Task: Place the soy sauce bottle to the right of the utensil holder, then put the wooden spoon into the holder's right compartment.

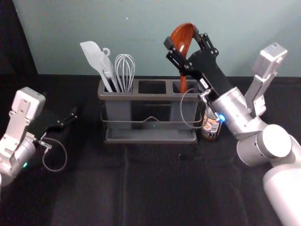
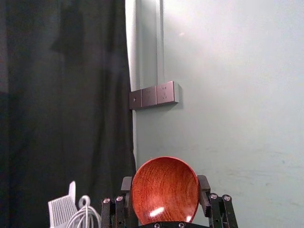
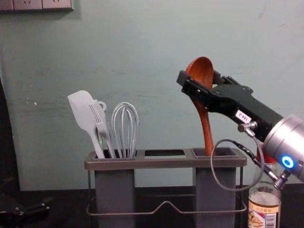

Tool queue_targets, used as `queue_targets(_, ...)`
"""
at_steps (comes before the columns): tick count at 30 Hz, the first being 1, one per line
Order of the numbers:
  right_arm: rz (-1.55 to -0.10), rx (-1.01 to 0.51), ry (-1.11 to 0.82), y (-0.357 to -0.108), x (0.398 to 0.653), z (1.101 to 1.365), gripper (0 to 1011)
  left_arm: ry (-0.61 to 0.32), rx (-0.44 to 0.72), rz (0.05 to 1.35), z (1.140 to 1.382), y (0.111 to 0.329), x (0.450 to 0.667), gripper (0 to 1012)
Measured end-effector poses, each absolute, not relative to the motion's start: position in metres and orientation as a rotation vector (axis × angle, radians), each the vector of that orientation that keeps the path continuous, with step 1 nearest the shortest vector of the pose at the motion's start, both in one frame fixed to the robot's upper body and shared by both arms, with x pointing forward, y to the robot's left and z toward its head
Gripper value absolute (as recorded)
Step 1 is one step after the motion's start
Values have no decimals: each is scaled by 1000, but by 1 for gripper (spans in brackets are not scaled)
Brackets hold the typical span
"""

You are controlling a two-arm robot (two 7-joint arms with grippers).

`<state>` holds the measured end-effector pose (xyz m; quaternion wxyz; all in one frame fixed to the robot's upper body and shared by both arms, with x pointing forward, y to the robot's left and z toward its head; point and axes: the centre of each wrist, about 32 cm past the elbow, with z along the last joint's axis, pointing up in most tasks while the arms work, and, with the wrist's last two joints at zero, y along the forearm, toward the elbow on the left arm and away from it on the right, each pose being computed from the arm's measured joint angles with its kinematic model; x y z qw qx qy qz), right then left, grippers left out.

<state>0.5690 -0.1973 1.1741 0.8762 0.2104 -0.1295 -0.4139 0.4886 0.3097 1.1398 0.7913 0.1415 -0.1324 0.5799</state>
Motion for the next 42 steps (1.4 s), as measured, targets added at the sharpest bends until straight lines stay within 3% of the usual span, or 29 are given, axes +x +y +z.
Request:
queue_targets(26,-883,421,-227,-202,554,1148,841,-285,304,1248,1140,310,489,1000)
queue_targets(33,-884,416,-231,-202,554,1147,1002,-285,304,1248,1140,310,489,1000)
queue_targets(42,-877,418,-258,-200,554,1155,1002,-285,304,1248,1140,310,489,1000)
